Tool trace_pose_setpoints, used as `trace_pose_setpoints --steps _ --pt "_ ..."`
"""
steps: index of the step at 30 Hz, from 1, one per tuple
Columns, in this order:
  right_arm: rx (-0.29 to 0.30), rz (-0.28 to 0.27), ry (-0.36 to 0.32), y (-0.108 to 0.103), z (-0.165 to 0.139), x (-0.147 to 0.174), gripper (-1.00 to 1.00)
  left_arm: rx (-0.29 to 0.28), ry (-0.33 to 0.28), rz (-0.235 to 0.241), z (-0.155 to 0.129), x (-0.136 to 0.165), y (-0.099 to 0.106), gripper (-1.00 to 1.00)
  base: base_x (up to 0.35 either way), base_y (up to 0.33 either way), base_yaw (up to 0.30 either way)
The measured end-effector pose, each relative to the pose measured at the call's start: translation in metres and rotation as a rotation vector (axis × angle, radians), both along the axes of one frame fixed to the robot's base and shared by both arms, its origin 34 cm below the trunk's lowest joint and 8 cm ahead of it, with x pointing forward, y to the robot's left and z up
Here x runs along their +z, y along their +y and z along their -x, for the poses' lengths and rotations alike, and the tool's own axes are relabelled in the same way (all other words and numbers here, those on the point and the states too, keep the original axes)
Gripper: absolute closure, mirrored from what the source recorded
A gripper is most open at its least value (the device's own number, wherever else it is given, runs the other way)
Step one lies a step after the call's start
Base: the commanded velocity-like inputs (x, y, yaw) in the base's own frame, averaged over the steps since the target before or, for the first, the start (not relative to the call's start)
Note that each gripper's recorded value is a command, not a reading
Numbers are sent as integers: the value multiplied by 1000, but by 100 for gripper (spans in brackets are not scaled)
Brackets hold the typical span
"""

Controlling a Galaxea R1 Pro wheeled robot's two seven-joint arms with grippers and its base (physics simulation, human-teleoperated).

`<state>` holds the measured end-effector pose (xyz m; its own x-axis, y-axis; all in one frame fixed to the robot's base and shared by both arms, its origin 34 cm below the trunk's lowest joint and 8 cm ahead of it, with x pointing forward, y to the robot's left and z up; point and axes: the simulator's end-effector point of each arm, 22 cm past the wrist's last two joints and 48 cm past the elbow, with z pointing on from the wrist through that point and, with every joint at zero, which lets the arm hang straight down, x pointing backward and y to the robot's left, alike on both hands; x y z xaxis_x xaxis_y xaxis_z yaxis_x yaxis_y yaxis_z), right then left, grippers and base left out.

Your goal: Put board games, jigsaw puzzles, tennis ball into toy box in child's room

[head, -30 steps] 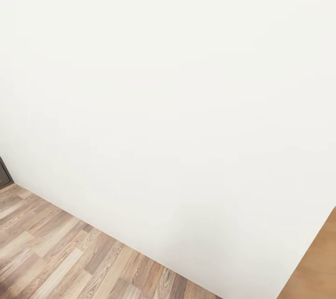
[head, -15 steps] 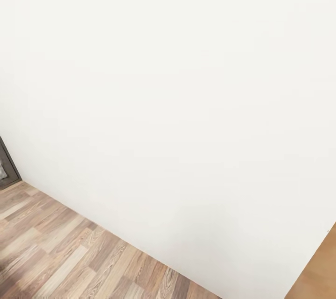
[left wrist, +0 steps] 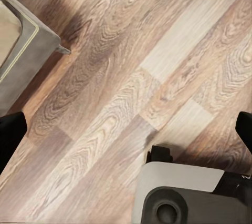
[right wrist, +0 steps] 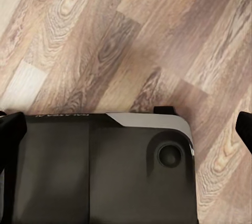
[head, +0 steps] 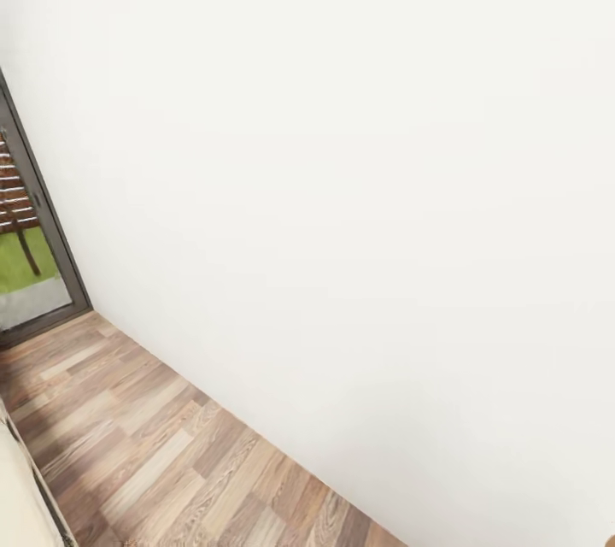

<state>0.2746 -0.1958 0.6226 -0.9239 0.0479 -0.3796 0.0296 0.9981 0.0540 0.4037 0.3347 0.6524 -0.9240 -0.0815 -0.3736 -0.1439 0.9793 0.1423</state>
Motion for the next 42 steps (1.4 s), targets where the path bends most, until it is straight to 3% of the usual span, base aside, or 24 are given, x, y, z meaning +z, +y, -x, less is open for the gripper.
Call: trace_pose_setpoints --steps 17,34,42 --pt "6 4 -1 1 2 5 -100 -9 -24 37 0 3 -33 -100 -66 -54 287" --pt "2 0 -18 1 2 20 -100 4 -30 43 4 16 -29 -100 -1 -1 288" --pt "-7 -6 -74 1 -51 43 -100 -32 -22 139 -11 26 -36 -100 0 0 289"
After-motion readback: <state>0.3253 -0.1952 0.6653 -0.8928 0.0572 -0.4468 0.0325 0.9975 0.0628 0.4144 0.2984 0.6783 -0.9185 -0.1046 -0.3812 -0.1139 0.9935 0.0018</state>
